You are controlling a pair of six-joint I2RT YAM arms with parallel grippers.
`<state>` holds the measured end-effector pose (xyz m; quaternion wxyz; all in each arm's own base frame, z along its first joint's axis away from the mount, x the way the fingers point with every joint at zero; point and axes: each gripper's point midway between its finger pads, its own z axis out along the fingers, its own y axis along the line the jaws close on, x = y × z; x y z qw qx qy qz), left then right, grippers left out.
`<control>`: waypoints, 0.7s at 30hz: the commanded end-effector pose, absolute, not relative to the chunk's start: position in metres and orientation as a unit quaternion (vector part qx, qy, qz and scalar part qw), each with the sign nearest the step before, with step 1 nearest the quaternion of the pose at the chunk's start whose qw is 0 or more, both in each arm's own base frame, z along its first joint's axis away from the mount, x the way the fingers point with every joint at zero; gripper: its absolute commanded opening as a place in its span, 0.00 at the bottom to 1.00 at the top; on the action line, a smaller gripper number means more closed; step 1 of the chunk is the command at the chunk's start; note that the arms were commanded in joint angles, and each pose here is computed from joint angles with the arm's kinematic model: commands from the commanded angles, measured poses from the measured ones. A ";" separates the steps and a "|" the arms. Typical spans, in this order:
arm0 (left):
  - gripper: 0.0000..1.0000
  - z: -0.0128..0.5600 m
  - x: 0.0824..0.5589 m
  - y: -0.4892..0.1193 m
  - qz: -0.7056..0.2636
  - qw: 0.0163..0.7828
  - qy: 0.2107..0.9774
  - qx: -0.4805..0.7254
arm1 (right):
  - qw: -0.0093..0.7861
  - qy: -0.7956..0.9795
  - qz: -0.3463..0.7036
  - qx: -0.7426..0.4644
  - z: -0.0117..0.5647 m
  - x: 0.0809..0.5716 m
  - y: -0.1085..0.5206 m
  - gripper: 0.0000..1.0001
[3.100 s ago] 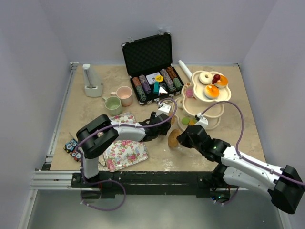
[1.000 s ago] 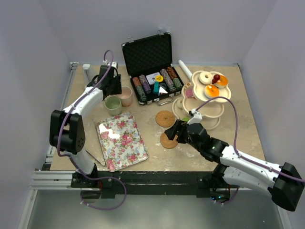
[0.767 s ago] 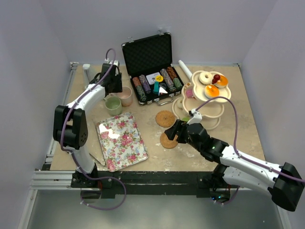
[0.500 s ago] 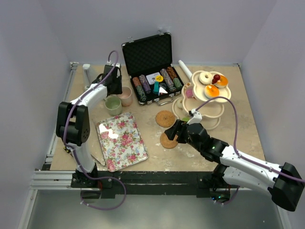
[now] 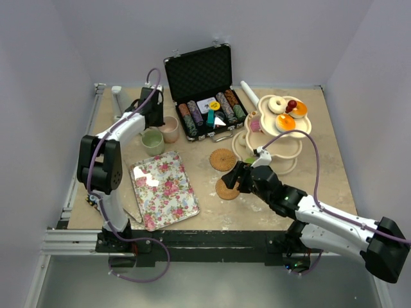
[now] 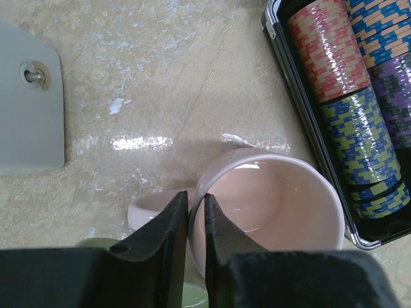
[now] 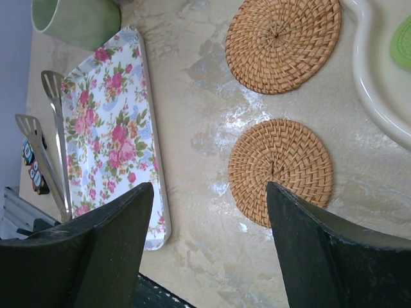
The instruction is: Serve the afternoon tea
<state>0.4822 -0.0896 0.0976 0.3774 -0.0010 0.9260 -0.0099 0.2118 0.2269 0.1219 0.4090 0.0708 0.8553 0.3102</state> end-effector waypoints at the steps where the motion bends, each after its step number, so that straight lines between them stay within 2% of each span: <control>1: 0.13 0.111 0.491 -0.099 -0.027 0.399 0.916 0.015 | 0.415 0.845 0.330 0.071 0.135 0.215 0.235 0.75; 6: 0.00 0.118 0.490 -0.103 -0.038 0.413 0.910 0.027 | 0.416 0.845 0.328 0.071 0.135 0.216 0.235 0.75; 21: 0.00 0.186 0.472 -0.114 -0.079 0.489 0.867 0.056 | 0.449 0.839 0.295 0.089 0.160 0.226 0.219 0.75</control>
